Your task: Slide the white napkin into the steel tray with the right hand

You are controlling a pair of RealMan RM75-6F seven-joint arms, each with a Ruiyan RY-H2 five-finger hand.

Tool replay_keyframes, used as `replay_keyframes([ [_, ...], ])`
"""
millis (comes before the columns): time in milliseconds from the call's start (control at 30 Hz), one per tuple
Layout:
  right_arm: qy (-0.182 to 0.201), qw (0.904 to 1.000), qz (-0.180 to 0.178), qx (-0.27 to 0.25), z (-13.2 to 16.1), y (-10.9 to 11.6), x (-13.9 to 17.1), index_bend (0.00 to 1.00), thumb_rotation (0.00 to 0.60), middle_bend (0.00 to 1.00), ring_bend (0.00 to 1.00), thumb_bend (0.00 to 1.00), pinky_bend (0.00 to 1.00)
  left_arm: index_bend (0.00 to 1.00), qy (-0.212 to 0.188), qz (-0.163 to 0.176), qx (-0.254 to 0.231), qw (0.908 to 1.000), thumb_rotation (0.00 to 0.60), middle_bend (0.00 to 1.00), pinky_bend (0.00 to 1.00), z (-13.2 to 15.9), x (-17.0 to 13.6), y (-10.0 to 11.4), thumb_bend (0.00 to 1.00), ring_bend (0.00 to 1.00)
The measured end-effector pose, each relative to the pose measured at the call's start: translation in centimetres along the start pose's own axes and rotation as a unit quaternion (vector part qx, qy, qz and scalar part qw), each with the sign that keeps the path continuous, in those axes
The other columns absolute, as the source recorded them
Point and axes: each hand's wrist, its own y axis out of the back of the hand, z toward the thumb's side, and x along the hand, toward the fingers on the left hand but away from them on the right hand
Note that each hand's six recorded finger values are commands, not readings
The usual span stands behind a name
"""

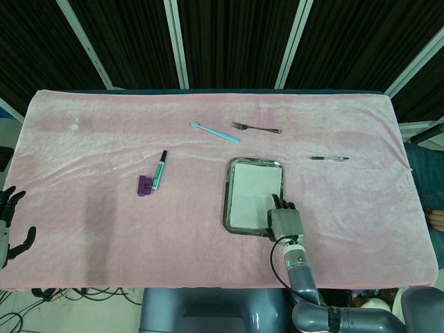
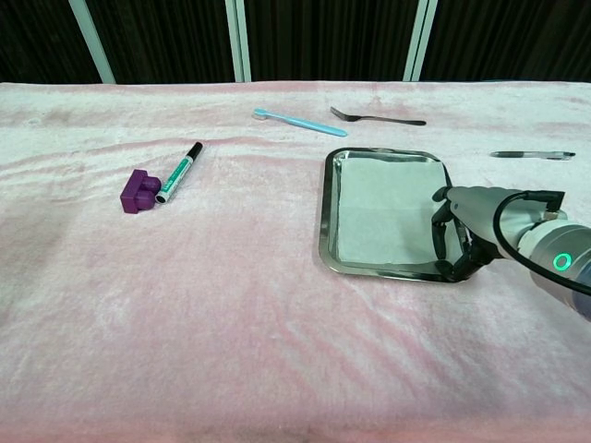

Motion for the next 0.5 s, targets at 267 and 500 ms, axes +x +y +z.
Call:
replay_keyframes([
  [267,0.003,1.0,0.007,-0.003,0.17,-0.15,-0.01,0.74,0.6,0.06,0.15,0.4,0.17,0.12,-0.001,0.0,0.001,1.0,0.6,0.04,0.0,0.01,0.01,0.01,0.4,0.0],
  [500,0.001,1.0,0.003,0.001,0.06,-0.17,-0.08,0.63,0.6,0.05,0.15,0.39,0.17,0.12,0.0,0.0,0.001,1.0,0.6,0.04,0.0,-0.01,0.01,0.02,0.4,0.0],
])
